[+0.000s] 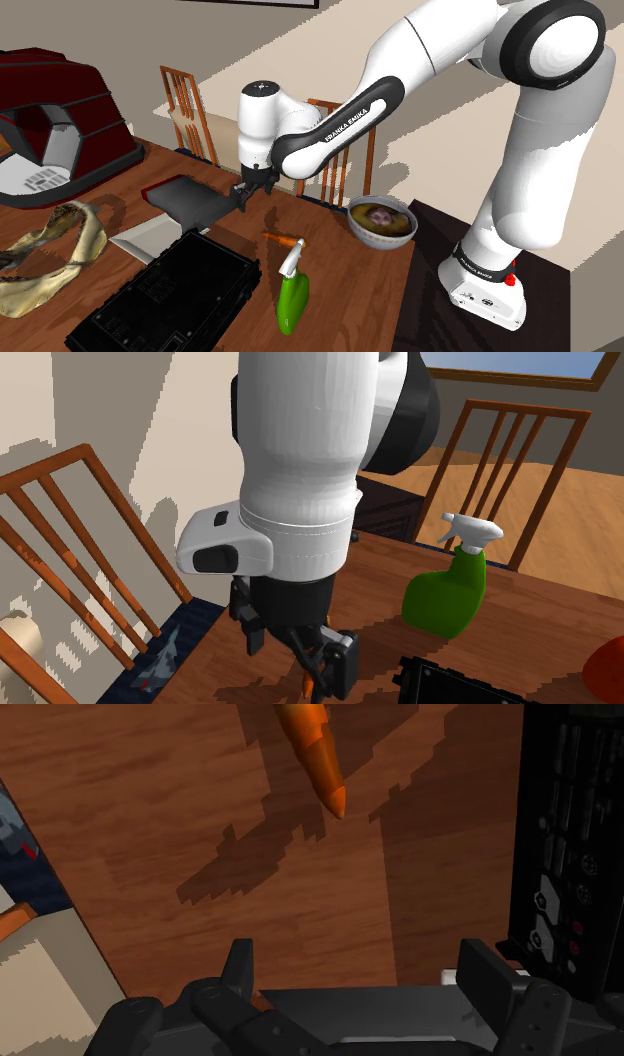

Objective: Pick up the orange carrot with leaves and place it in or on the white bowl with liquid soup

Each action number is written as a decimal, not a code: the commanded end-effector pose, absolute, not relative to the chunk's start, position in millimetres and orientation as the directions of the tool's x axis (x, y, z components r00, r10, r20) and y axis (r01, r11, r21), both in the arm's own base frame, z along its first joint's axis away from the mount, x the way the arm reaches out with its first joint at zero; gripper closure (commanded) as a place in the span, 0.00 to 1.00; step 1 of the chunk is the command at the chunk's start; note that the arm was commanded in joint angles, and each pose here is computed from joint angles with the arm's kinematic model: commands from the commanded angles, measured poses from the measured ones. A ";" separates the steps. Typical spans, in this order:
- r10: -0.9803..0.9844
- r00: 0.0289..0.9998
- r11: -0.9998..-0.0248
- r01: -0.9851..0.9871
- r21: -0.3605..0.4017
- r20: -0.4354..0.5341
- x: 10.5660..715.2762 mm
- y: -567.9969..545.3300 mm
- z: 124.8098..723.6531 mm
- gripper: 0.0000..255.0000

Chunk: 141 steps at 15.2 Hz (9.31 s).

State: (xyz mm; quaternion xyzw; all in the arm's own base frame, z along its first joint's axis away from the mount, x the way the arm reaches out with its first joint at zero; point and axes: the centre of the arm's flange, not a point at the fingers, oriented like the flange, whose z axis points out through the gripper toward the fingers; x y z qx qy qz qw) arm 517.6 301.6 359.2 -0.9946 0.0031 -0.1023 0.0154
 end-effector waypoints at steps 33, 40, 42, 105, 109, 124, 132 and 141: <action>0.382 0.923 -0.923 0.383 0.027 -0.042 461.8 291.9 253.1 0.00; 0.382 0.923 -0.923 0.383 0.027 -0.042 461.4 291.3 239.6 0.00; 0.382 0.923 -0.923 0.383 0.027 -0.042 461.4 291.3 239.6 0.00; 0.382 0.923 -0.923 0.383 0.027 -0.042 312.0 142.0 425.7 1.00; 0.382 0.923 -0.923 0.383 0.027 -0.042 274.6 104.7 425.7 1.00; 0.382 0.923 -0.923 0.383 0.027 -0.042 264.9 95.1 355.9 1.00; 0.382 0.923 -0.923 0.383 0.027 -0.042 264.9 95.1 355.9 0.00; 0.382 0.923 -0.923 0.383 0.027 -0.042 266.4 97.2 405.9 0.00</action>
